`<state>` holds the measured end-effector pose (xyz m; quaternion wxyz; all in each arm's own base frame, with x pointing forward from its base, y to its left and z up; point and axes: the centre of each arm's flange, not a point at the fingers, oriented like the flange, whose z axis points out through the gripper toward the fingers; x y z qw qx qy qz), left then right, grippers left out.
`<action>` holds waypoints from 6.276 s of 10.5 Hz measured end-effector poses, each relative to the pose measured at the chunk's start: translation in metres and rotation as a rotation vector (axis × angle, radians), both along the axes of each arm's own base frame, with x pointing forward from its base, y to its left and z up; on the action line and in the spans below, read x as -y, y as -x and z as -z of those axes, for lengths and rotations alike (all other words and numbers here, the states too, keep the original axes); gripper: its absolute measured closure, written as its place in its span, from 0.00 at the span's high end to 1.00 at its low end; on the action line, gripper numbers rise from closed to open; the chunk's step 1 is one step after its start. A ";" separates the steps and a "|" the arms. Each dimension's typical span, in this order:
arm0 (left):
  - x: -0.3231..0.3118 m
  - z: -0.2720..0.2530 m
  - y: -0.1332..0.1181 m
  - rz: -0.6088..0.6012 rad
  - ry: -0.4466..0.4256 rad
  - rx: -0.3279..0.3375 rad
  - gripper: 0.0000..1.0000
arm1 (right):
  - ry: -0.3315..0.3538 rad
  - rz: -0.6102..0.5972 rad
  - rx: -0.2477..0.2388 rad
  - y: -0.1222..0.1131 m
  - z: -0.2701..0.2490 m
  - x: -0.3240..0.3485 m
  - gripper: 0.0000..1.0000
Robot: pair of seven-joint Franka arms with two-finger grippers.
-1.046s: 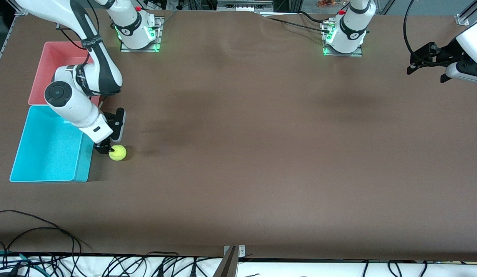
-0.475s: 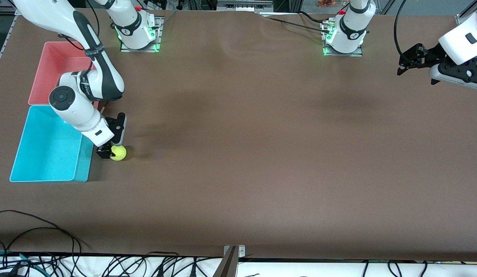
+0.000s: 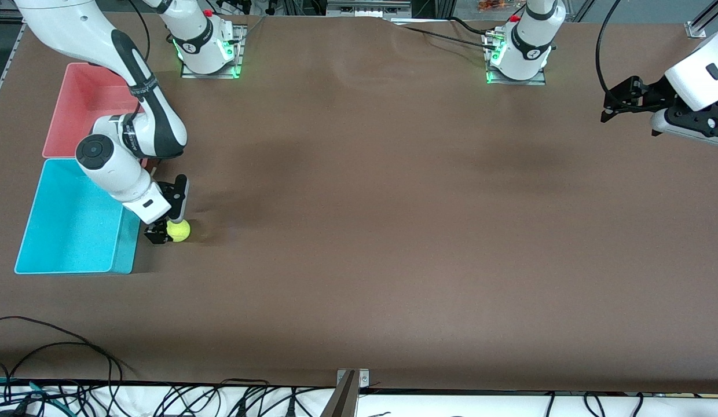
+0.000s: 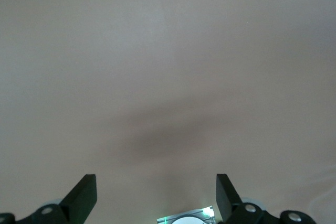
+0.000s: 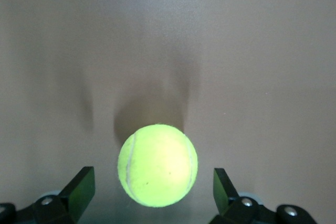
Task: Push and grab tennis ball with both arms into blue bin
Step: 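Close the right gripper around the tennis ball, then carry the ball with the right gripper into the cyan bin, then open the right gripper to release the ball in the bin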
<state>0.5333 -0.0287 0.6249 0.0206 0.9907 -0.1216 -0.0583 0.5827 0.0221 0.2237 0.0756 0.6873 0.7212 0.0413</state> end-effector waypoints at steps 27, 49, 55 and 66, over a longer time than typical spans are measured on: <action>0.008 -0.001 0.007 -0.091 -0.020 -0.049 1.00 | -0.018 0.130 -0.203 -0.027 -0.049 0.031 0.66; 0.005 -0.002 0.007 -0.099 -0.020 -0.048 1.00 | -0.023 0.433 -0.365 0.011 0.000 0.285 0.66; 0.004 -0.002 0.007 -0.100 -0.020 -0.049 1.00 | -0.028 0.452 -0.391 0.020 0.016 0.297 0.70; 0.004 -0.002 0.007 -0.100 -0.020 -0.049 1.00 | -0.036 0.533 -0.453 0.000 -0.038 0.297 1.00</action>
